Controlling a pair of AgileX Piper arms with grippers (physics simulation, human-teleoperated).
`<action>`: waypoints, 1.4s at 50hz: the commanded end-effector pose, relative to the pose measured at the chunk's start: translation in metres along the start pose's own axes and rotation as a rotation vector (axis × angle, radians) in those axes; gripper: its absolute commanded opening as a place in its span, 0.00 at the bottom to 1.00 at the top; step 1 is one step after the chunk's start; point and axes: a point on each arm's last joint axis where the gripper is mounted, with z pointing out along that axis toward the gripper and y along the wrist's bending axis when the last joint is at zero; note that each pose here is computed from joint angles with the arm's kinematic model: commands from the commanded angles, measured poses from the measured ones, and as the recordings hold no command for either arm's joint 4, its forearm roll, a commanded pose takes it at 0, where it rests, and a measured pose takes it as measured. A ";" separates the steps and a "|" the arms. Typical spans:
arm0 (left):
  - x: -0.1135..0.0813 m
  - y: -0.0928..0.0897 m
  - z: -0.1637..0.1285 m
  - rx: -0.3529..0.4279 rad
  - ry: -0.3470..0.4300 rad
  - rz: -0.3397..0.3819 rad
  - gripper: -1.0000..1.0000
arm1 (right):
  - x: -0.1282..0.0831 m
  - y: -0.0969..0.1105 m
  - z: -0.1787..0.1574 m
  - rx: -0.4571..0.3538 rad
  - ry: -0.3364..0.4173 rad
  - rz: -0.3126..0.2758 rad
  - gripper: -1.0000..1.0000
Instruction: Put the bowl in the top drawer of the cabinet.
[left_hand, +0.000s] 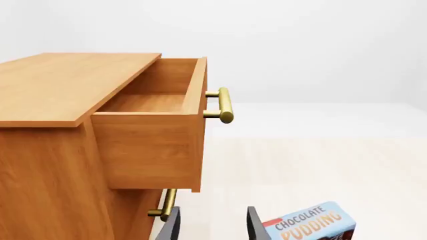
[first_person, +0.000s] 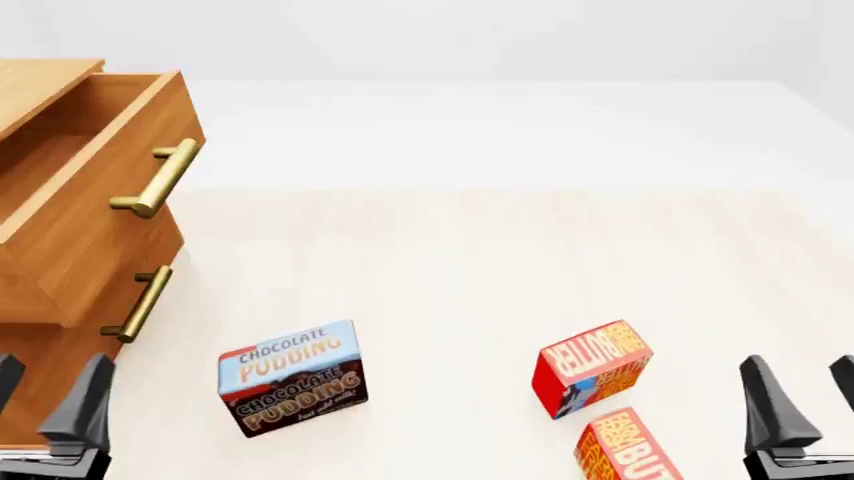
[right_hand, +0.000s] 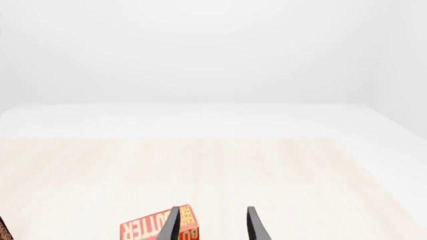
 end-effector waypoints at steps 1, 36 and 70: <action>0.000 0.000 0.002 0.000 0.008 0.000 1.00 | -0.001 0.000 0.000 -0.003 -0.007 0.003 1.00; -0.049 -0.029 0.034 0.323 0.281 -0.006 1.00 | -0.003 0.001 0.000 -0.021 -0.025 0.036 1.00; -0.048 -0.071 0.051 0.610 0.521 0.178 1.00 | -0.003 0.001 0.000 -0.022 -0.026 0.037 1.00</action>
